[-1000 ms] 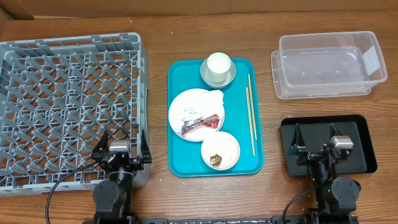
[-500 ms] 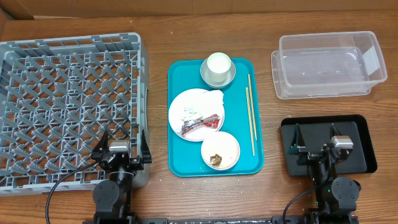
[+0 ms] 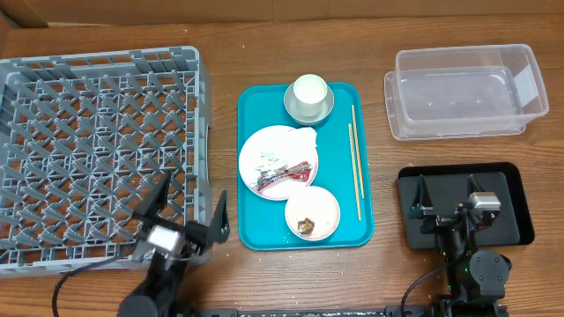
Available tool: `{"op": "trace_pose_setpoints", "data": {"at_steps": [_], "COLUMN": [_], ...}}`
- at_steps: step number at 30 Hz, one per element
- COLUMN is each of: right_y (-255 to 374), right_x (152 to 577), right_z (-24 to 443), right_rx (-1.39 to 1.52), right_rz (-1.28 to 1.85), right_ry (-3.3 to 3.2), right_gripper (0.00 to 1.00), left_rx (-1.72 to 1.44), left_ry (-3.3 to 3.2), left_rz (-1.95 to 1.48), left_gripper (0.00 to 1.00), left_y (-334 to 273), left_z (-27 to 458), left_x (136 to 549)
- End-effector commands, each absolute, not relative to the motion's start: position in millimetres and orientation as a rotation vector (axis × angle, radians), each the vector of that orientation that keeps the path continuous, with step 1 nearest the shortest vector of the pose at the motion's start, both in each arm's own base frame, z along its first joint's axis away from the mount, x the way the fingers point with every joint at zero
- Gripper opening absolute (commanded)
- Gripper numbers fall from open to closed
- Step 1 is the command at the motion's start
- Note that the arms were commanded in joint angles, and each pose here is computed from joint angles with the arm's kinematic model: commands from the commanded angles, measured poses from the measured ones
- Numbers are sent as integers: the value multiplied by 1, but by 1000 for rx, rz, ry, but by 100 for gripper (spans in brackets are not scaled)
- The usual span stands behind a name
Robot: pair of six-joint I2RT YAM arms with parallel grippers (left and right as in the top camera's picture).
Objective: Sort waste into correct bins and load items into the dishwasher
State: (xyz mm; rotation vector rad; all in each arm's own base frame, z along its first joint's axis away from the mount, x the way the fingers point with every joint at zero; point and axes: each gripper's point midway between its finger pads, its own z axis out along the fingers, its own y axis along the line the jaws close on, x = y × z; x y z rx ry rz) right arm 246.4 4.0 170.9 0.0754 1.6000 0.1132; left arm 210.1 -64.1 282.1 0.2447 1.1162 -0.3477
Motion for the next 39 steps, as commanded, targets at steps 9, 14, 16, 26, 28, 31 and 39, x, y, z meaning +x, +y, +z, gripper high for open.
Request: {"op": "trace_pose_setpoints", "data": {"at_steps": [9,14,16,26,28,31,39], "right_y": [5,5,5,5,5,5,5], "right_x": [246,246,246,246,246,246,246], "right_z": [169,169,169,169,169,169,169], "right_rx": [75,75,75,75,75,75,75], "right_rz": [119,119,119,119,119,119,119], "right_ry": [1595,1595,1595,1595,1595,1595,1595], "right_gripper": [100,100,100,100,100,100,100], "left_rx": [364,450,472,337,283,172,-165], "left_ry": [1277,1460,1562,1786,1790,1842,1968], "left_rz": [-161,-229,-283,-168,-100,-31,-92], "left_gripper": [100,100,100,100,100,100,100], "left_y": [-63,-78,-84,-57,-43,-16,66], "left_z": [306,322,320,338,342,334,304], "left_x": [233,279,301,363,364,361,340]}}
